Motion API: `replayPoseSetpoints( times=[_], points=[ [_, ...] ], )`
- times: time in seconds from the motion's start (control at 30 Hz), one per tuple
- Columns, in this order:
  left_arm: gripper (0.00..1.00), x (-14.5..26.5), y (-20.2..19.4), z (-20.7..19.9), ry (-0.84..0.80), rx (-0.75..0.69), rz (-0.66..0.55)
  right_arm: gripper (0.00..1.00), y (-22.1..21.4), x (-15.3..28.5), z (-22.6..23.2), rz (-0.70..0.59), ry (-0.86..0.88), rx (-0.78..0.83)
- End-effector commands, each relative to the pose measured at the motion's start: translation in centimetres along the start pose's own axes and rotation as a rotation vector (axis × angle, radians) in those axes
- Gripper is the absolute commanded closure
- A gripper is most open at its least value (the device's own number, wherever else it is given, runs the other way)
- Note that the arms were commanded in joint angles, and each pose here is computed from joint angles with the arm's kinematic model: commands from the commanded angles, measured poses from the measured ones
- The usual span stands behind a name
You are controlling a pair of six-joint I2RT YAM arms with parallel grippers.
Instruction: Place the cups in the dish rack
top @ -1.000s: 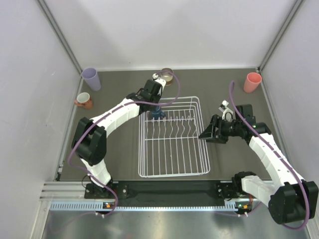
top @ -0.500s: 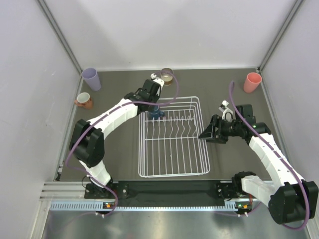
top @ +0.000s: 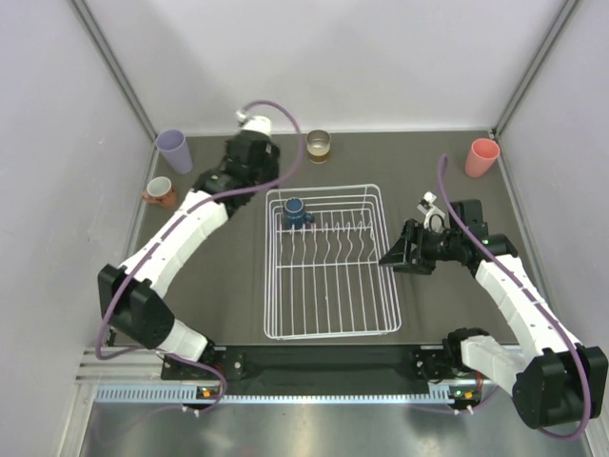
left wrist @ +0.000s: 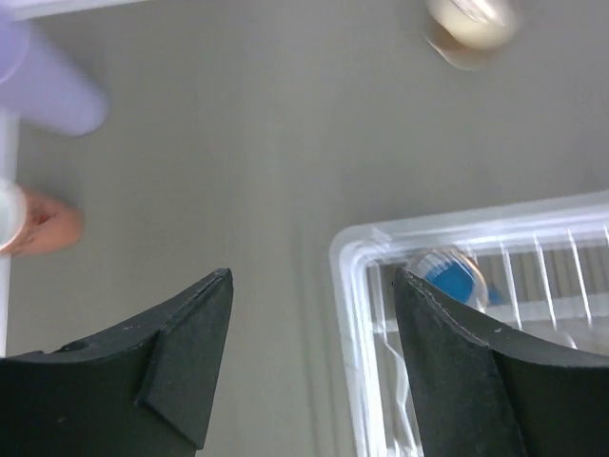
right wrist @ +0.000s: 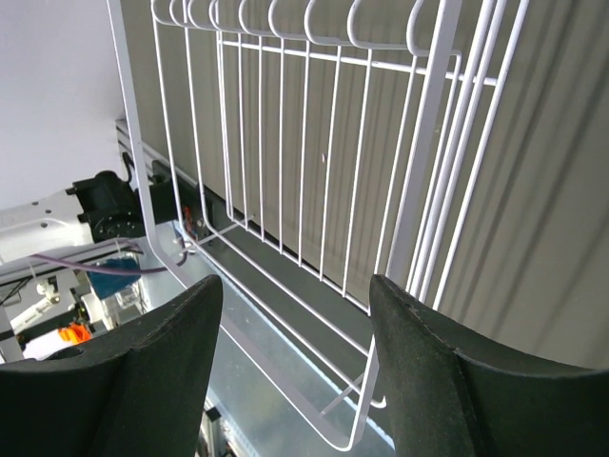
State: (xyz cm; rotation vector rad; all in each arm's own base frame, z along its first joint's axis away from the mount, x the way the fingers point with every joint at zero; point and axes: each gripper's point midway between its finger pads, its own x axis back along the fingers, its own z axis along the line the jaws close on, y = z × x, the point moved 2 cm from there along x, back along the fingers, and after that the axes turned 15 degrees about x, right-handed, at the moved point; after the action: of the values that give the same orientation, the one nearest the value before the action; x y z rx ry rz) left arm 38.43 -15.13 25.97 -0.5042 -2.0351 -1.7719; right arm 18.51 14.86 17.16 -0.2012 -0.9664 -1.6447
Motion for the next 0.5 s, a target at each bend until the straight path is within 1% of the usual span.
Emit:
replayPoseSetpoints(
  times=[0.0,0.03,0.1,0.17,0.23,0.3,0.4,0.43,0.47],
  points=[
    [0.26,1.4,5.0,7.0,0.16,0.28,-0.099,0.36,1.7,0.7,0.8,-0.062,0.017,0.062],
    [0.26,1.2,5.5,9.8,0.19,0.372,-0.087,0.36,1.8,0.7,0.9,-0.065,0.017,0.071],
    [0.27,1.2,6.2,12.3,0.242,0.419,-0.1,0.36,1.8,0.7,1.1,-0.062,0.021,0.077],
    [0.27,1.0,7.1,14.9,0.306,0.416,-0.136,0.36,1.9,0.7,1.3,-0.061,0.026,0.089],
    [0.29,0.1,7.4,16.3,0.344,0.401,-0.156,0.36,1.8,0.6,1.4,-0.055,0.032,0.098],
    [0.31,-0.6,7.4,18.4,0.414,0.415,-0.172,0.36,1.5,0.5,1.5,-0.042,0.038,0.097],
    [0.33,-2.7,6.1,20.4,0.481,0.438,-0.155,0.36,1.5,0.5,1.7,-0.042,0.045,0.109],
    [0.36,-3.6,5.3,22.1,0.529,0.453,-0.143,0.36,1.5,0.6,1.9,-0.044,0.047,0.115],
    [0.37,-4.2,5.3,22.7,0.543,0.466,-0.161,0.37,1.4,0.5,1.9,-0.041,0.052,0.114]
  ],
)
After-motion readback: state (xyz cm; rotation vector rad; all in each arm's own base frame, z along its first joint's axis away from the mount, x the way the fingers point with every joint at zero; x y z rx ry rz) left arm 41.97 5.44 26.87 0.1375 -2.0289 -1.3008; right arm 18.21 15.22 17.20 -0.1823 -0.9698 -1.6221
